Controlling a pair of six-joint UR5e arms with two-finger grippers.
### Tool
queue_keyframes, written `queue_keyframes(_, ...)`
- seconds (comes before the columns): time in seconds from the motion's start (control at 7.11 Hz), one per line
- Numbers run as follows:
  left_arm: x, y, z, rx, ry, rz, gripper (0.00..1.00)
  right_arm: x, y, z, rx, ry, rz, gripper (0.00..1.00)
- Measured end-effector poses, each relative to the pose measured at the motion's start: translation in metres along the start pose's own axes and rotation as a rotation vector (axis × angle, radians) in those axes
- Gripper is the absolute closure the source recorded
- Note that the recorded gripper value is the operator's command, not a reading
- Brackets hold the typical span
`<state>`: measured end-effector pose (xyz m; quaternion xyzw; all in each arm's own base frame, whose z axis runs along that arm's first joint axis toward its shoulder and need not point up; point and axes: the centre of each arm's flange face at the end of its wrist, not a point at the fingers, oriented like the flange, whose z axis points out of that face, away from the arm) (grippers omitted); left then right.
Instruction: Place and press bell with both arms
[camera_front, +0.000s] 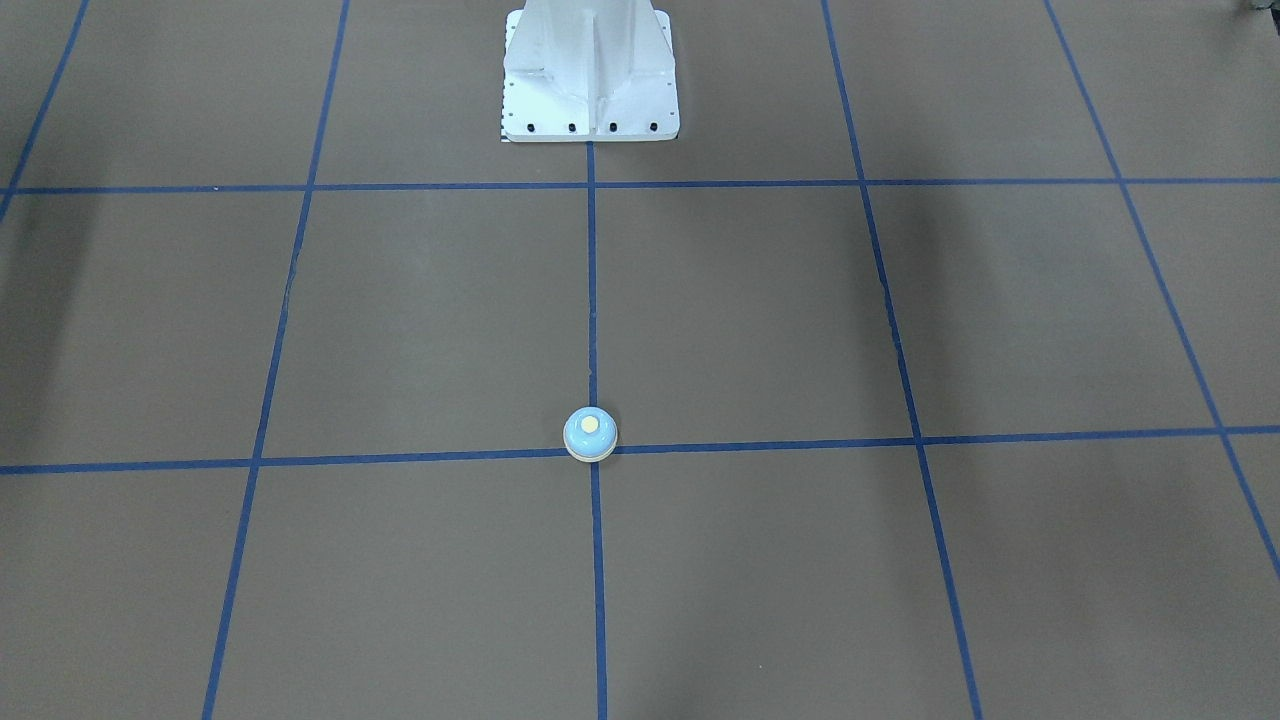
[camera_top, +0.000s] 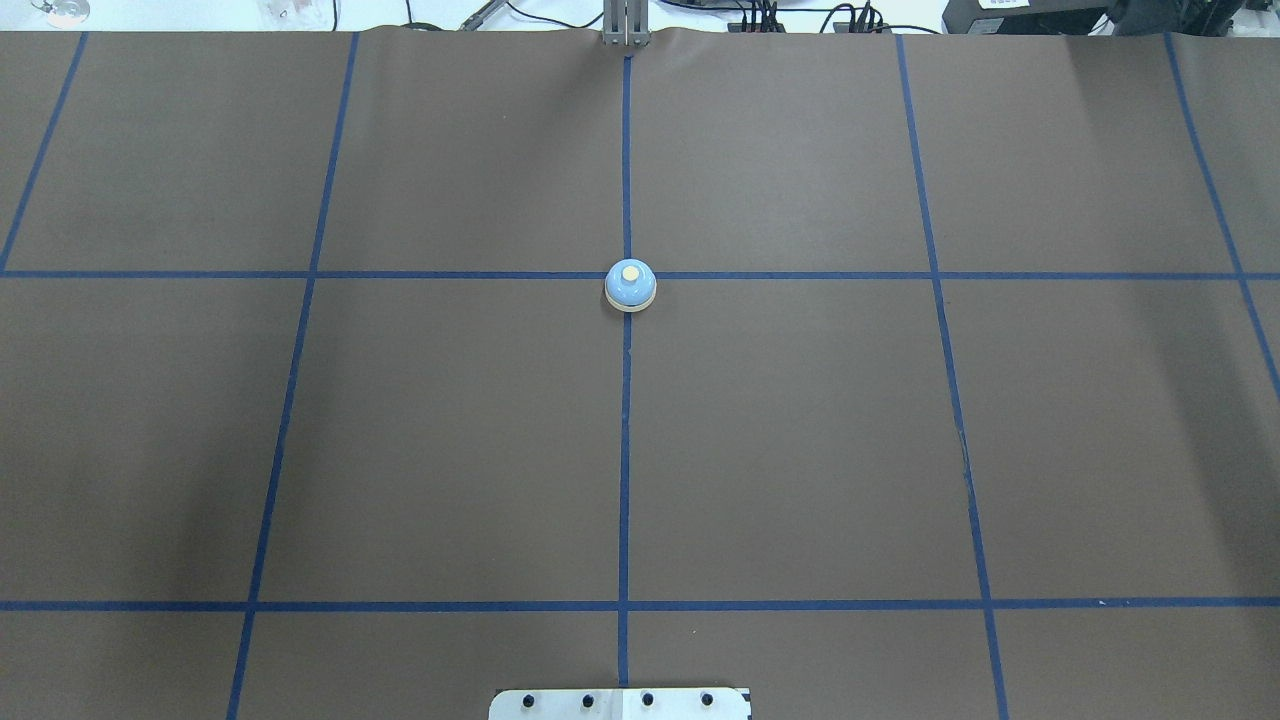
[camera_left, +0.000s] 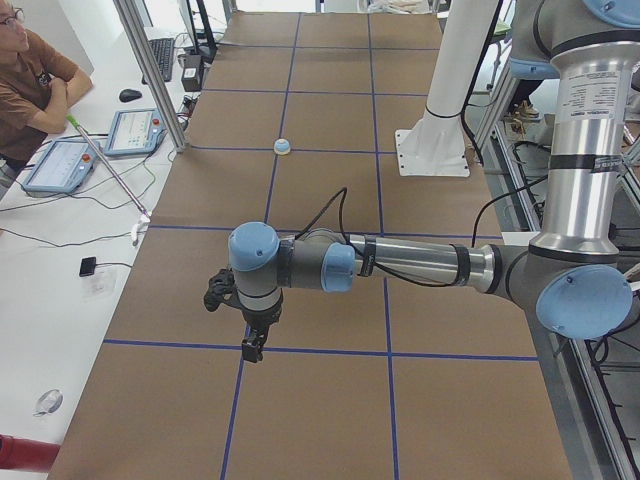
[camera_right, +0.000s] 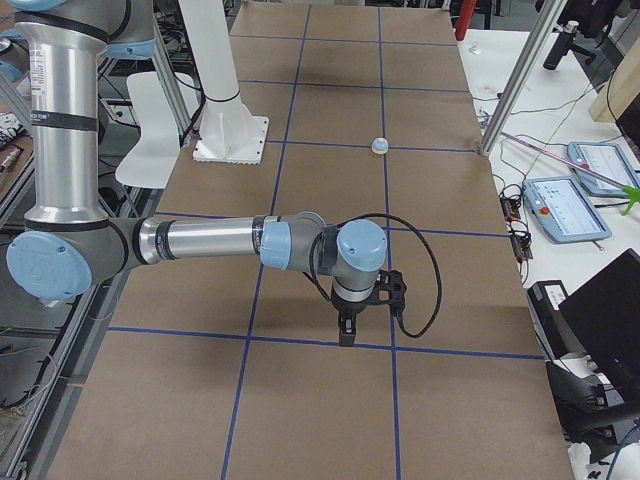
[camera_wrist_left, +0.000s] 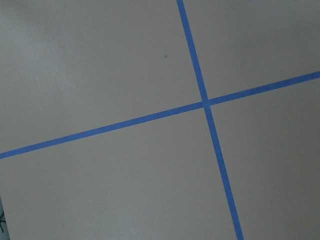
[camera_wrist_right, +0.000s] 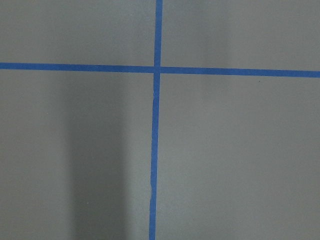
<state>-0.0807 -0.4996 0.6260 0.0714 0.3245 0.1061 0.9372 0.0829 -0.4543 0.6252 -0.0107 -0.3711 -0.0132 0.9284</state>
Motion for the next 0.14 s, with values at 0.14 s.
queue_keyframes(0.14,0.0002,-0.0001,-0.0004,0.001,0.000,0.001,0.00,0.0003,0.0001,0.0005,-0.001,-0.001,0.000,0.00)
